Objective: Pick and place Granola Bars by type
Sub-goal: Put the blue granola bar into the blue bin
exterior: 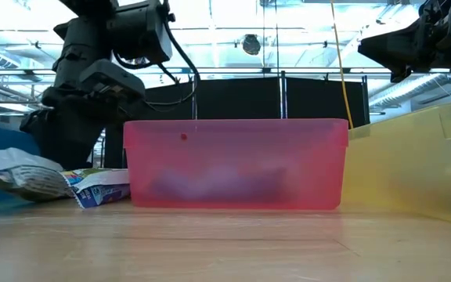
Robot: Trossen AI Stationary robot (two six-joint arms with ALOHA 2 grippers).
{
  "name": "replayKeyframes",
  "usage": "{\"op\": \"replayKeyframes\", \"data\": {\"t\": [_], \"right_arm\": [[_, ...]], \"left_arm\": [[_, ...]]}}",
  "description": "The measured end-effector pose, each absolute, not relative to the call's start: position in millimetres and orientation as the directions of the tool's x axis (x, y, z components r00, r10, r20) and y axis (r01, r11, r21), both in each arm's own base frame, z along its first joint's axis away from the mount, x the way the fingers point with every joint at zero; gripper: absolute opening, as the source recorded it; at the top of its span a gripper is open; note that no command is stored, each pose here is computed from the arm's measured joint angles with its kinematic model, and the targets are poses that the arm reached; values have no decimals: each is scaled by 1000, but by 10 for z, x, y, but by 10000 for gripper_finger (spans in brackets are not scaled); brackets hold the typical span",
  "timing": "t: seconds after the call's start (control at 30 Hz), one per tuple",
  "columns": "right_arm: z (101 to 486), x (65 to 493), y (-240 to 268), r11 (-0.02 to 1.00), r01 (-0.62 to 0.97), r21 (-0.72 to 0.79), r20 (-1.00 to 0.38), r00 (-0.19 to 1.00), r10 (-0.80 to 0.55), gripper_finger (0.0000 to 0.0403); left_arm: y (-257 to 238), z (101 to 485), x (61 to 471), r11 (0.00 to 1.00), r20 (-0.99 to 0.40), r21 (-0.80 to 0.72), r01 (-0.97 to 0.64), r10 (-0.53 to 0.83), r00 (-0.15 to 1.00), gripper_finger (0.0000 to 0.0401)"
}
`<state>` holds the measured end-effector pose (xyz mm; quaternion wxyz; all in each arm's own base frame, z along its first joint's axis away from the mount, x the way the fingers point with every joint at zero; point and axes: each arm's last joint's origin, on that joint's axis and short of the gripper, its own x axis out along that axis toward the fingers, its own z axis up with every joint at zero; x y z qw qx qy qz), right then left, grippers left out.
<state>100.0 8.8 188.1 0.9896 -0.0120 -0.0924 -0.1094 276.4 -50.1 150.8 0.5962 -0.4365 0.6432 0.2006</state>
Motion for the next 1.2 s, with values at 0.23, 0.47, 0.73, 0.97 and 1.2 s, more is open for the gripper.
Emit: {"op": "replayKeyframes", "data": {"t": [0.23, 0.47, 0.73, 0.97, 1.2], "right_arm": [[1882, 1000, 88, 976, 219, -3, 186, 959, -214, 91], [1881, 1000, 88, 976, 219, -4, 186, 959, -214, 91], [1882, 1000, 88, 976, 219, -3, 186, 959, -214, 91], [1884, 1000, 88, 976, 218, -3, 187, 959, -214, 91], [1879, 1002, 88, 976, 218, -5, 182, 960, -214, 91]], "left_arm": [[-516, 1494, 2803, 575, -927, -319, -753, -353, 124, 154], [-528, 1499, 2859, 594, -913, -377, -711, -368, 177, 13], [-547, 1583, 2923, 609, -885, -460, -647, -377, 275, 3], [-546, 1912, 2954, 622, -846, -532, -574, -361, 393, 2], [-599, 2403, 2846, 647, -842, -534, -545, -351, 409, 1]]}}
